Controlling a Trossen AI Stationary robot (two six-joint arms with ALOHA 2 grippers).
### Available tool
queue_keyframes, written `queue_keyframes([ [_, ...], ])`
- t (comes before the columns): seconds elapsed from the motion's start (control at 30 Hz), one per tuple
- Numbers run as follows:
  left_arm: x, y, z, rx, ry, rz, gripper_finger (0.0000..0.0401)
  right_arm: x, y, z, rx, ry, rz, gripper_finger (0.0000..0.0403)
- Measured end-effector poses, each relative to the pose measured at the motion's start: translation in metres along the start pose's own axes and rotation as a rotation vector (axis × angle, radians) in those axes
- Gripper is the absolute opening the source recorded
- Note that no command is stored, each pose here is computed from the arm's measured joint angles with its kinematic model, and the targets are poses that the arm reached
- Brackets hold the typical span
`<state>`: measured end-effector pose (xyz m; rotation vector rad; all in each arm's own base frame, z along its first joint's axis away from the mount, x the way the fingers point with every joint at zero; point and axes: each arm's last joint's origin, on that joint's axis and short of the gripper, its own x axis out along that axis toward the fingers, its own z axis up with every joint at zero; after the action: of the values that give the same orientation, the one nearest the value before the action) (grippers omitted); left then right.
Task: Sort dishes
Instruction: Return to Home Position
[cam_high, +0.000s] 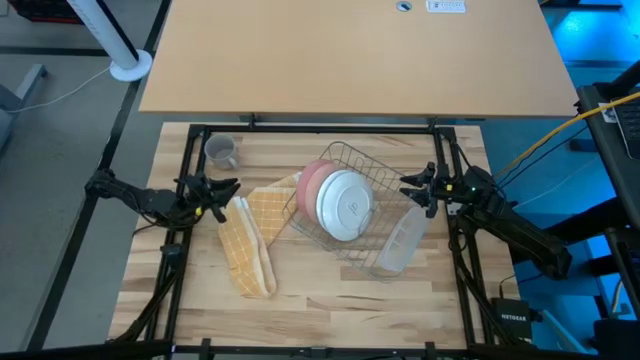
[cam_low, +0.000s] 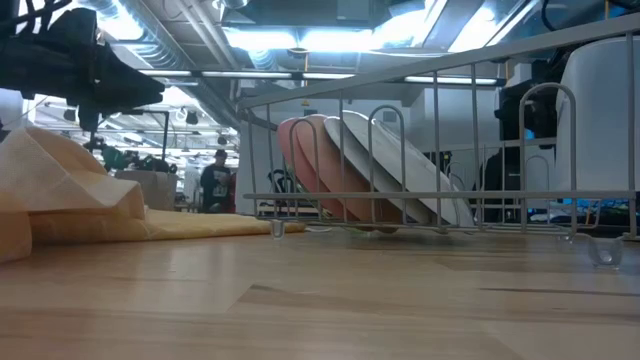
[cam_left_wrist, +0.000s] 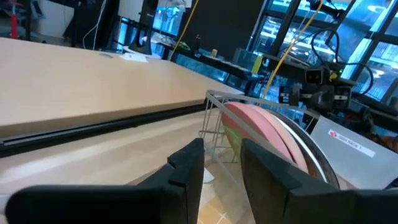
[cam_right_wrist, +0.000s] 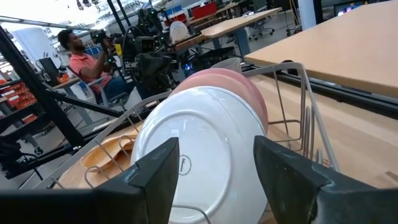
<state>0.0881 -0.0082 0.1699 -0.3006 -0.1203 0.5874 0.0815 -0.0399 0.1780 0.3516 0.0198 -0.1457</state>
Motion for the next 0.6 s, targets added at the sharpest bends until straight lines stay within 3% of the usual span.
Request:
queue_keyframes([
  [0.6,0.0,0.0,0.0,0.0,0.0,0.0,0.0098,0.0001,-0.0004,-0.0001,0.005,-0.003,-0.011,0.0211],
])
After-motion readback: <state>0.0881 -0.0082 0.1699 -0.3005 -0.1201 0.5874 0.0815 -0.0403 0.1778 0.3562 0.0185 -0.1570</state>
